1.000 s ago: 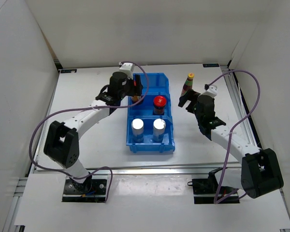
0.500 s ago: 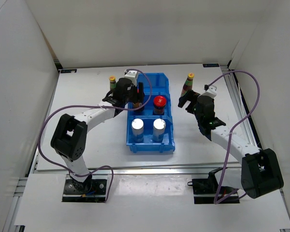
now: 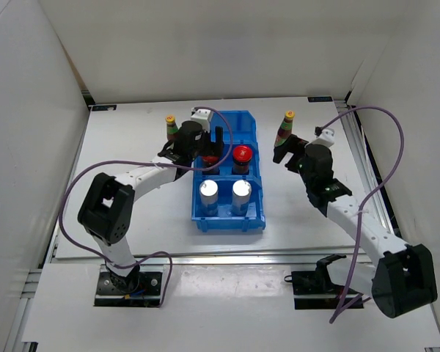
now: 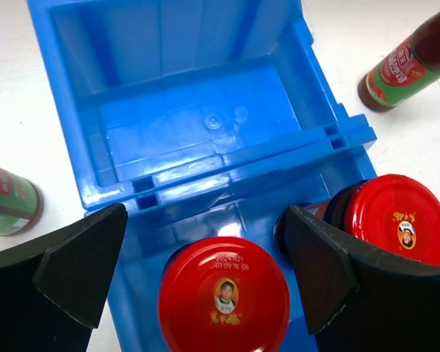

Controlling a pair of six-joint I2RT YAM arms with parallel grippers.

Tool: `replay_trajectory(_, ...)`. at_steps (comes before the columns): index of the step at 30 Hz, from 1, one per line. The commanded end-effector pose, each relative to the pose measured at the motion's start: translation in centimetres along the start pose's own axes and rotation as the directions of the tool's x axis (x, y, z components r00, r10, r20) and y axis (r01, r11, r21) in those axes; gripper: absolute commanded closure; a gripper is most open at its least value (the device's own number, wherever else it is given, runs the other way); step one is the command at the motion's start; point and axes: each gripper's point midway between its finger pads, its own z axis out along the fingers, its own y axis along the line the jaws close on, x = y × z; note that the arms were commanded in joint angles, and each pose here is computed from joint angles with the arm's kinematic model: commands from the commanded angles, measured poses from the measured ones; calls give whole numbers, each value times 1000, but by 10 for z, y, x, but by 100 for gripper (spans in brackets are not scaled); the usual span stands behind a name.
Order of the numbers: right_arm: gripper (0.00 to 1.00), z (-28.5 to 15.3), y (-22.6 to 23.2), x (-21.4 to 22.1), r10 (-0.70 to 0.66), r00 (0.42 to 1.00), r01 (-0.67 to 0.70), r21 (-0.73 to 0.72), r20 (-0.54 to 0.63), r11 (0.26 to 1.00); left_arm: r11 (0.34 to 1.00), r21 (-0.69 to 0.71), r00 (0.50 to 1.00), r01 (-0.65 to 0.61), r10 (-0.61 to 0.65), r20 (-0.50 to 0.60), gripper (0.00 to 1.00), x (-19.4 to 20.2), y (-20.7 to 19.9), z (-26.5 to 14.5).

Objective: Organize the condiment bottles

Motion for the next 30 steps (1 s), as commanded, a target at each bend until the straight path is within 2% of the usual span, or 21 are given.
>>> replay_trajectory(1, 0, -18, 25, -36, -27, 999, 29, -76, 23, 997, 1000, -16, 995, -3, 4, 98, 0, -39, -2, -17)
replay_trajectory(2, 0, -24, 23, -37, -70, 998, 70, -67, 10, 995, 1000, -30, 994, 0, 3, 108, 0, -45, 1, -21)
replay_trajectory(7, 0, -45, 23, -72, -203, 975, 208, -49, 93, 977, 993, -114, 983, -5, 26, 179, 0, -88, 11, -66)
replay_trajectory(8, 0, -42, 23, -81, -261, 959, 267, -38, 111, 963, 988, -156, 983, -14, 42, 177, 0, -97, 19, -85)
replay_trajectory(9, 0, -37, 20, -77, -302, 949, 306, -30, 95, 952, 983, -184, 988, -21, 48, 144, 0, -89, 25, -86)
replay_trajectory(10, 0, -32, 18, -79, -331, 939, 335, -27, 88, 942, 979, -202, 984, -20, 54, 168, 0, -101, 29, -107)
replay_trajectory(11, 0, -28, 27, -91, -347, 932, 353, -52, 103, 934, 967, -254, 986, -31, 72, 153, 0, -98, 40, -119)
replay_trajectory(12, 0, -13, 18, -82, -382, 924, 383, -46, 37, 923, 958, -284, 987, -33, 76, 142, 0, -94, 47, -130)
replay_trajectory(13, 0, -6, 19, -84, -390, 921, 391, -60, 22, 919, 953, -303, 985, -26, 76, 152, 0, -96, 53, -155)
replay_trajectory(14, 0, 7, 19, -88, -407, 914, 406, -75, 10, 911, 945, -324, 988, -47, 92, 124, 0, -80, 61, -164)
replay_trajectory(16, 0, 19, 17, -94, -423, 906, 424, -62, 17, 904, 951, -302, 983, -67, 115, 144, 0, -77, 64, -197)
replay_trajectory(18, 0, 39, 10, -101, -445, 895, 446, -40, 29, 894, 958, -252, 982, -140, 168, 92, 0, -53, 62, -209)
replay_trajectory(19, 0, 45, 9, -101, -444, 896, 444, -46, 22, 895, 957, -259, 980, -131, 164, 114, 0, -54, 66, -225)
replay_trajectory(20, 0, 58, 4, -96, -447, 894, 446, -71, 1, 892, 947, -278, 981, -162, 184, 55, 0, -33, 74, -231)
replay_trajectory(22, 0, 70, 9, -104, -443, 896, 442, -89, 8, 892, 932, -328, 981, -152, 183, 68, 0, -25, 87, -252)
replay_trajectory(24, 0, 86, 4, -95, -442, 897, 438, -101, -15, 893, 927, -340, 983, -155, 178, 38, 0, -1, 95, -258)
replay_trajectory(25, 0, 91, 9, -100, -449, 893, 447, -114, 10, 887, 935, -326, 982, -143, 174, 68, 0, 1, 95, -269)
replay_trajectory(27, 0, 104, 7, -94, -449, 893, 447, -114, 4, 887, 934, -326, 983, -146, 175, 61, 0, 20, 100, -272)
replay_trajectory(29, 0, 117, 3, -81, -450, 893, 445, -124, -16, 887, 939, -320, 971, -123, 180, 155, 0, 5, 98, -284)
replay_trajectory(30, 0, 123, 3, -82, -450, 893, 445, -124, -13, 887, 927, -357, 970, -110, 179, 165, 0, 7, 106, -285)
